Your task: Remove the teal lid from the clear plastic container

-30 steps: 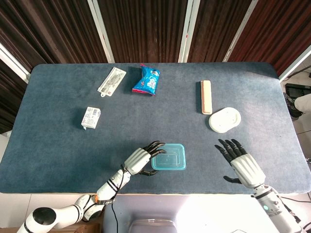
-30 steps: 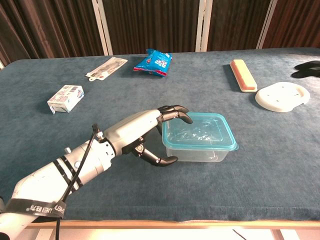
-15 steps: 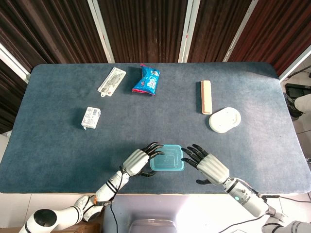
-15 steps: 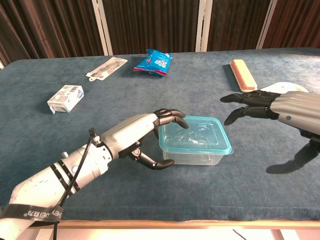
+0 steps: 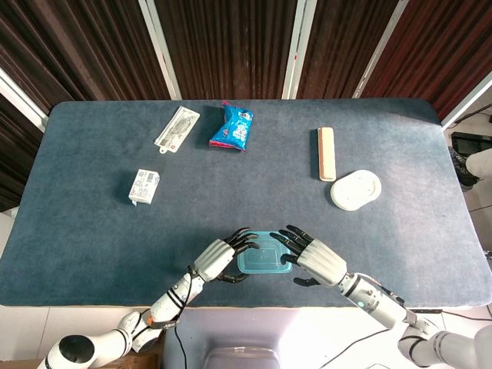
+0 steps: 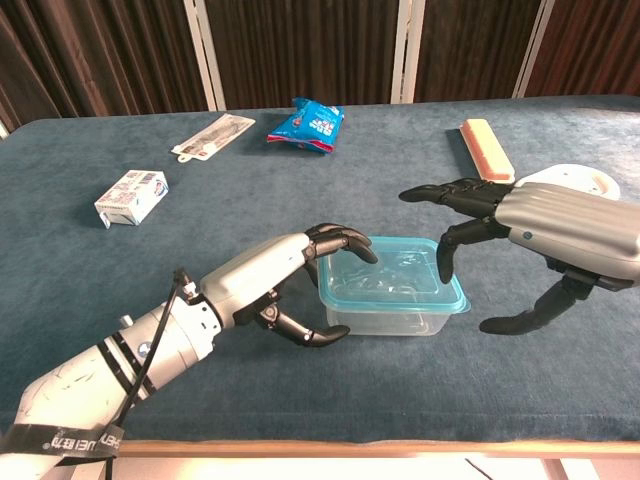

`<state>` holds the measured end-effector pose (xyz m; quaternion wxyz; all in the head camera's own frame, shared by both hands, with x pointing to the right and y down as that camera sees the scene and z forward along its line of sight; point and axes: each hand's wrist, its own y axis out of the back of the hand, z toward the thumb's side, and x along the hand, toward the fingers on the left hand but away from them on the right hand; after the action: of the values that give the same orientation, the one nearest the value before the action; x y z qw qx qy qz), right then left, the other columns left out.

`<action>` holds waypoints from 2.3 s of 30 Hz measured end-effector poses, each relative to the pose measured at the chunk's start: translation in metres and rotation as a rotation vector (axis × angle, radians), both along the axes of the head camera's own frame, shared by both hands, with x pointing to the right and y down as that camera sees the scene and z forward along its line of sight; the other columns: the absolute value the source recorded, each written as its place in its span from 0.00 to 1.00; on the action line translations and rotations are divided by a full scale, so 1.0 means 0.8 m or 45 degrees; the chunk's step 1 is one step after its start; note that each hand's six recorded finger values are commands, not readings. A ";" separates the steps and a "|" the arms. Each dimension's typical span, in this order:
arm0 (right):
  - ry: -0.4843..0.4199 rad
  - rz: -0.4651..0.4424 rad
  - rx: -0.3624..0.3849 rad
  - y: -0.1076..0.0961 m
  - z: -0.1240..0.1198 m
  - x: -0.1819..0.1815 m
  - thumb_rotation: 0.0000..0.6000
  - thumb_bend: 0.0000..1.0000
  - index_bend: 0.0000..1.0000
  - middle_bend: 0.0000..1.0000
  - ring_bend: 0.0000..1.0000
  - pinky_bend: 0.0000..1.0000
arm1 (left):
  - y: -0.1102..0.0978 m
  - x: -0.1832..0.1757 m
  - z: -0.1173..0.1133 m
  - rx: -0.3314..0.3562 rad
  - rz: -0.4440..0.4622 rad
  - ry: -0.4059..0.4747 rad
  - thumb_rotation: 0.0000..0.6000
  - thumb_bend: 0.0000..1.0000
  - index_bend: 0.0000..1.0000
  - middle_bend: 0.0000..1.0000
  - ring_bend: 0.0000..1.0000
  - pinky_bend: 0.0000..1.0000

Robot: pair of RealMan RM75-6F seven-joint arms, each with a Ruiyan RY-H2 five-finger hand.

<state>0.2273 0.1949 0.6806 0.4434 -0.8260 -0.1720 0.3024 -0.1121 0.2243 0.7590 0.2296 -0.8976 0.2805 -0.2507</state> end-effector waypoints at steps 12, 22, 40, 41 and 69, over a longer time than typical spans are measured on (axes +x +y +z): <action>-0.041 -0.033 0.020 -0.009 0.012 -0.008 1.00 0.37 0.66 0.07 0.00 0.00 | 0.003 -0.004 0.006 -0.032 -0.003 0.011 1.00 0.41 0.27 0.47 0.30 0.22; -0.030 -0.040 0.016 -0.007 0.018 -0.014 1.00 0.37 0.67 0.07 0.00 0.00 | 0.001 -0.006 0.006 -0.026 0.001 0.011 1.00 0.40 0.27 0.47 0.30 0.22; -0.039 -0.040 0.002 -0.004 0.018 -0.019 1.00 0.38 0.67 0.07 0.00 0.00 | 0.002 -0.007 0.009 -0.033 0.010 -0.001 1.00 0.40 0.27 0.47 0.30 0.22; -0.040 -0.039 0.003 -0.005 0.018 -0.019 1.00 0.37 0.67 0.07 0.00 0.00 | 0.002 -0.007 0.009 -0.031 0.011 -0.002 1.00 0.40 0.26 0.47 0.30 0.22; -0.056 0.001 0.009 -0.012 0.012 -0.023 1.00 0.37 0.68 0.08 0.00 0.00 | 0.013 -0.005 0.011 -0.025 0.053 -0.015 1.00 0.40 0.27 0.47 0.30 0.23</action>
<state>0.2091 0.1849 0.6904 0.4424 -0.8308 -0.1830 0.2837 -0.1162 0.2347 0.7678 0.2277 -0.9040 0.2579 -0.2538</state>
